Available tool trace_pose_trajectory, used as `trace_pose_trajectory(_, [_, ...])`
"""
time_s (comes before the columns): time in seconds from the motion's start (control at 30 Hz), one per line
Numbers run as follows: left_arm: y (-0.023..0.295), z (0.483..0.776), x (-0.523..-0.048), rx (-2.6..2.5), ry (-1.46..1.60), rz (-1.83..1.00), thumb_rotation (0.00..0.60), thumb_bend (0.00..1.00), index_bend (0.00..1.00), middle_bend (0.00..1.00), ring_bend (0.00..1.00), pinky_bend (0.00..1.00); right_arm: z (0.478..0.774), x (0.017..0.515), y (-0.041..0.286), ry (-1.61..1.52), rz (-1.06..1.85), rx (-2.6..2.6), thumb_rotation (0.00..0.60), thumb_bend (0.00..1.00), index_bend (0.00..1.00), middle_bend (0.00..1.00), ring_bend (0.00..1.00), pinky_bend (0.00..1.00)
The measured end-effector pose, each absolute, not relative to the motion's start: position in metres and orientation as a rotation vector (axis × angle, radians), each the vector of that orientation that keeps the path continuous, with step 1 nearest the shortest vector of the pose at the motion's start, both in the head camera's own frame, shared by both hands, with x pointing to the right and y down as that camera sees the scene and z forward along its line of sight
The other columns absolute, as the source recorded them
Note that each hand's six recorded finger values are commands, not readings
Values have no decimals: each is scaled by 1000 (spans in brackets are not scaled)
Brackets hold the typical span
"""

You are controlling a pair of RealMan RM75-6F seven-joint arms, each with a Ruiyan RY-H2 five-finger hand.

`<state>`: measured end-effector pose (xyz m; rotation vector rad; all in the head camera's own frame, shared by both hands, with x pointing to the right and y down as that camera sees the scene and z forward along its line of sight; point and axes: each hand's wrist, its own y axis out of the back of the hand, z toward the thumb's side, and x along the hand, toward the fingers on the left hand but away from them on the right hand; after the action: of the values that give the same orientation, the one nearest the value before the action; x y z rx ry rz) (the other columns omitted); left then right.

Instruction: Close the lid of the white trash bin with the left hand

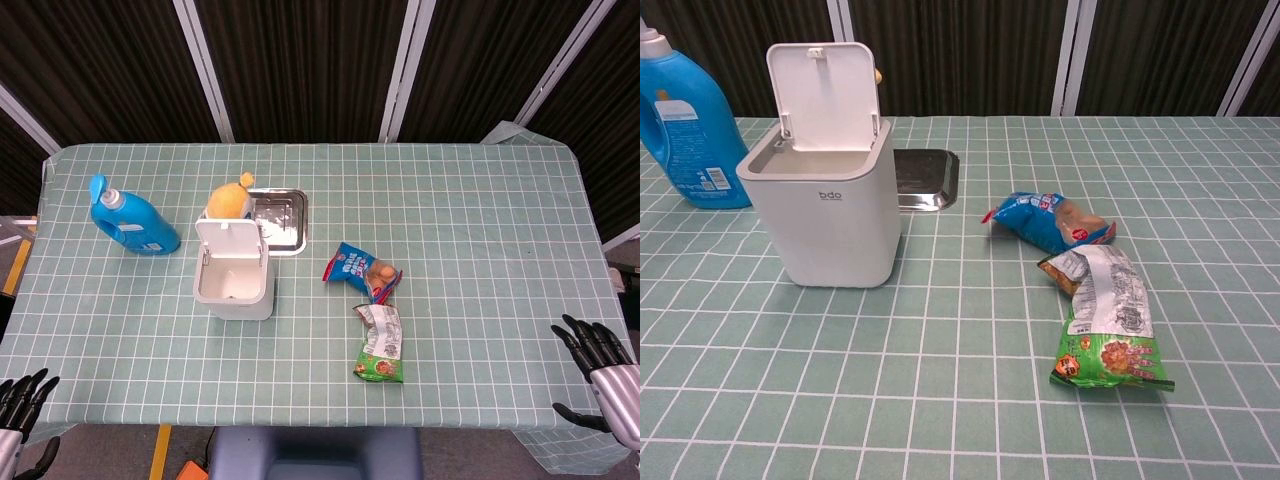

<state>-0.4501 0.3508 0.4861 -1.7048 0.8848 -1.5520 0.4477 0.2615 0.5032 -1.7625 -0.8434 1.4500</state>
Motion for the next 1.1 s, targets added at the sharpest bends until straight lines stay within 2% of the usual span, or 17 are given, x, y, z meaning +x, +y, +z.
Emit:
trace_pose_trajectory(0.2, [346,492,-447,-1751,888,-1530,600,433,0,0,0,12,502,447,263,-842,1450,-1753,600,105,0,0,0,0])
trace_pose_trajectory(0.27, [339,494,-444,-1775,899,-1502,600,433,0,2,3,66,502,447,263,-840,1450,-1750,600,105,0,0,0,0])
trace_pose_trajectory(0.33, [330,493,-438,-1784,913,-1474,600,435,0,88,87,182,503,446,263,-835,1451,-1745,600,105,0,0,0,0])
trace_pose_trajectory(0.4, [318,491,-431,-1791,933,-1440,600,441,1,308,306,414,504,446,264,-834,1453,-1744,600,106,0,0,0,0])
trace_pose_trajectory(0.47, [306,488,-423,-1784,952,-1401,600,454,29,822,812,883,504,445,264,-830,1454,-1744,600,106,0,0,0,0])
trace_pose_trajectory(0.5, [299,486,-419,-1779,964,-1376,600,456,52,928,917,964,505,445,264,-827,1455,-1742,600,107,0,0,0,0])
trace_pose_trajectory(0.53, [287,484,-411,-1782,989,-1340,600,457,75,977,968,993,506,444,263,-831,1453,-1736,600,107,0,0,0,0])
trace_pose_trajectory(0.6, [266,484,-397,-1810,1036,-1291,600,459,99,1000,1000,1000,508,443,261,-842,1451,-1719,600,107,0,0,0,0])
trace_pose_trajectory(0.87, [164,524,-359,-1973,1144,-1369,600,460,109,1000,1000,1000,517,444,255,-842,1467,-1658,600,108,0,0,0,0])
trace_pose_trajectory(1.1, [92,556,-313,-2118,1195,-1432,600,460,118,1000,1000,1000,528,443,252,-809,1496,-1644,600,111,0,0,0,0])
